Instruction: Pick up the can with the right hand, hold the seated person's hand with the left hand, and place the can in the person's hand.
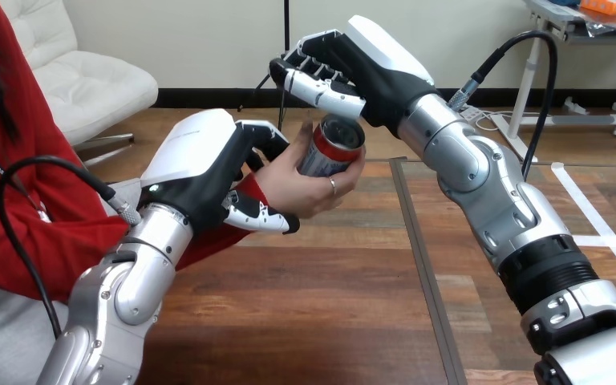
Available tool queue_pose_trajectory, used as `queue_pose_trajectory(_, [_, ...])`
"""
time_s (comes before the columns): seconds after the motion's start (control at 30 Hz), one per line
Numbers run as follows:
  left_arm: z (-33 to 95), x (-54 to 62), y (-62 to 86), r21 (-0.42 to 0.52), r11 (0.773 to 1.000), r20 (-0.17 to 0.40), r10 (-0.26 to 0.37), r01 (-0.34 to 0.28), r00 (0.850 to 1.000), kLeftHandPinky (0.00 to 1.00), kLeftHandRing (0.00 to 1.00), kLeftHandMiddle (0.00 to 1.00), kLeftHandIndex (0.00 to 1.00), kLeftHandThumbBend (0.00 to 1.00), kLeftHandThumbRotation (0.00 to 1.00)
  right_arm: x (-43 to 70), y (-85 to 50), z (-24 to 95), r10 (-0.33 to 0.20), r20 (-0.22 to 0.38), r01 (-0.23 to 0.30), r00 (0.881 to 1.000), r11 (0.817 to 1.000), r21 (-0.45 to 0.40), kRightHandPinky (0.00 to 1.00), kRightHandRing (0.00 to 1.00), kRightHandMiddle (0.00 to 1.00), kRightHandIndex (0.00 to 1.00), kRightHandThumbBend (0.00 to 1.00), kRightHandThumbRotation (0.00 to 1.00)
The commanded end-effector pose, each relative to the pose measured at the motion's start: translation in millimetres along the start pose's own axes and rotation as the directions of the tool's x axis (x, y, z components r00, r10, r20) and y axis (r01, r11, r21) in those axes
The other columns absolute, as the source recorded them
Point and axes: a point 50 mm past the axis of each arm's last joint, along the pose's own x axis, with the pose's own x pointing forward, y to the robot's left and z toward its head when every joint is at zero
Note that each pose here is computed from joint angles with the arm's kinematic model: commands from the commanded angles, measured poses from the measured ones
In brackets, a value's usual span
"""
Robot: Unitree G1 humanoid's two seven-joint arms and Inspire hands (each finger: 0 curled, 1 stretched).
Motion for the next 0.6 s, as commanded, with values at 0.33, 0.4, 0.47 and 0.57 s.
queue_pose_trajectory(0.33, [25.3,2.7,24.2,-0.006,0.975,0.12,0.219,-0.22,0.968,0.71,0.8,0.83,0.8,0.82,0.21,-5.0,-25.6,20.3,-0.073,0.117,0.073,0.99,0.997,0.004,0.53,0.62,0.66,0.68,0.8,1.0])
queue_pose_trajectory(0.4, [24.2,1.7,23.3,-0.001,0.975,0.116,0.222,-0.224,0.968,0.75,0.83,0.85,0.83,0.82,0.27,-8.2,-25.5,19.4,-0.077,0.124,0.076,0.989,0.997,0.012,0.54,0.63,0.67,0.69,0.82,1.0])
queue_pose_trajectory(0.47, [23.5,0.6,22.7,-0.001,0.974,0.113,0.226,-0.227,0.968,0.78,0.84,0.86,0.85,0.82,0.31,-11.2,-25.3,18.3,-0.079,0.124,0.077,0.989,0.997,0.023,0.55,0.63,0.68,0.69,0.83,1.0])
queue_pose_trajectory(0.57, [21.4,-1.6,21.4,-0.007,0.973,0.102,0.229,-0.229,0.968,0.82,0.87,0.89,0.9,0.85,0.41,-18.2,-24.2,14.6,-0.091,0.114,0.085,0.989,0.995,0.059,0.57,0.64,0.69,0.71,0.87,1.0])
